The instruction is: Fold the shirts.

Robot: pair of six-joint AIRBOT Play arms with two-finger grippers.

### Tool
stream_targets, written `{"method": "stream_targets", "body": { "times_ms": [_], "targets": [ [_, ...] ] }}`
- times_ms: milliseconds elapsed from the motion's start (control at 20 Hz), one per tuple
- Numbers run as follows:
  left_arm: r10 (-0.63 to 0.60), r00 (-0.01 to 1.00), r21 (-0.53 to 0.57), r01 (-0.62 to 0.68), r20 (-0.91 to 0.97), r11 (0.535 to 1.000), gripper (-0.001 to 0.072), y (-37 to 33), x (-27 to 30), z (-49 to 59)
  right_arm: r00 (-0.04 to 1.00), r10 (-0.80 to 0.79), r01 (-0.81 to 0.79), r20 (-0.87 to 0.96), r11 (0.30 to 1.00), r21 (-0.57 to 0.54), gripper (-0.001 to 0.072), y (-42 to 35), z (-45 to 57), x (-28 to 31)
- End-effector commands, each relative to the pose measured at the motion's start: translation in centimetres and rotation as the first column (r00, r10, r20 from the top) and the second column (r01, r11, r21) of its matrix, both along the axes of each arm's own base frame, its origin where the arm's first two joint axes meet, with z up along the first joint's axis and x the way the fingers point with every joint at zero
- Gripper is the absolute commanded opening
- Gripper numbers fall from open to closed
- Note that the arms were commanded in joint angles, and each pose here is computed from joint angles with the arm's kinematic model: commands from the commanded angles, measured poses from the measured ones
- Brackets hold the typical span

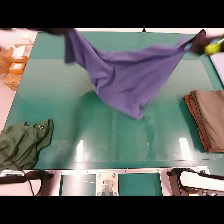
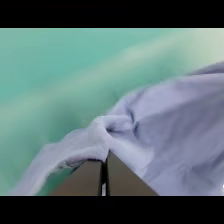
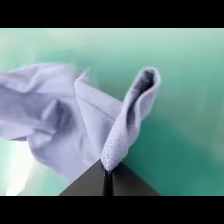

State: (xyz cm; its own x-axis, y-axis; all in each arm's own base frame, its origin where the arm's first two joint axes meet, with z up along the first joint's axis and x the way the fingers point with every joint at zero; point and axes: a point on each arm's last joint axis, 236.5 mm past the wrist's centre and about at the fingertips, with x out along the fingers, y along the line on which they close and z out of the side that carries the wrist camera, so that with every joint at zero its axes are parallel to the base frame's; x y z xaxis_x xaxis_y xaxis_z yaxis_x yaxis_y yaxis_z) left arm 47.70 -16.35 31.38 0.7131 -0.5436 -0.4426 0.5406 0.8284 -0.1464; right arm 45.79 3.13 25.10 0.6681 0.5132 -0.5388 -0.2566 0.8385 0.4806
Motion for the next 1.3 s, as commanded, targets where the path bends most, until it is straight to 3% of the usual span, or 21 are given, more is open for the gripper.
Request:
{"method": "stream_targets", "body": {
  "times_ms": [0, 250, 350, 500, 700, 900, 1100, 1250],
  "targets": [
    [0.058, 0.959, 0.042, -0.073, 0.278, 0.996, 0.0026, 3.1, -9.7, 12.2, 0.952, -0.035, 0.065, 0.303, 0.994, -0.089, 0.0014, 0.3, 13.0, -7.4],
    [0.139, 0.79, -0.022, -0.156, 0.598, 0.987, 0.0025, 6.5, -23.7, 23.2, 0.789, -0.122, 0.24, 0.603, 0.963, -0.118, 0.0014, 0.7, 23.0, -17.0],
    [0.18, 0.741, -0.036, -0.206, 0.647, 0.978, 0.0026, 7.9, -25.7, 24.7, 0.729, -0.131, 0.275, 0.671, 0.955, -0.113, 0.0014, 1.3, 25.2, -19.6],
    [0.224, 0.75, -0.022, -0.269, 0.622, 0.963, 0.0026, 9.3, -25.1, 23.8, 0.717, -0.119, 0.275, 0.687, 0.954, -0.122, 0.0014, 2.0, 25.6, -20.9],
    [0.241, 0.827, 0.051, -0.308, 0.507, 0.95, 0.0026, 9.6, -18.5, 19.3, 0.795, -0.152, 0.256, 0.587, 0.962, -0.098, 0.0014, 0.6, 21.4, -17.7],
    [0.192, 0.954, 0.119, -0.223, 0.229, 0.967, 0.0026, 6.6, -6.9, 7.7, 0.906, -0.238, 0.269, 0.35, 0.962, -0.04, 0.0014, -3.4, 9.8, -10.7],
    [0.121, 0.992, 0.074, -0.119, -0.021, 0.99, 0.0026, 2.5, 4.5, -6.2, 0.939, -0.334, 0.335, 0.084, 0.942, 0.008, 0.0014, -7.7, -4.6, -3.7],
    [0.093, 0.982, 0.002, -0.093, -0.165, 0.996, 0.0026, 0.2, 9.8, -16.0, 0.941, -0.328, 0.331, -0.087, 0.944, 0.012, 0.0014, -7.9, -14.1, 0.9]
  ]
}}
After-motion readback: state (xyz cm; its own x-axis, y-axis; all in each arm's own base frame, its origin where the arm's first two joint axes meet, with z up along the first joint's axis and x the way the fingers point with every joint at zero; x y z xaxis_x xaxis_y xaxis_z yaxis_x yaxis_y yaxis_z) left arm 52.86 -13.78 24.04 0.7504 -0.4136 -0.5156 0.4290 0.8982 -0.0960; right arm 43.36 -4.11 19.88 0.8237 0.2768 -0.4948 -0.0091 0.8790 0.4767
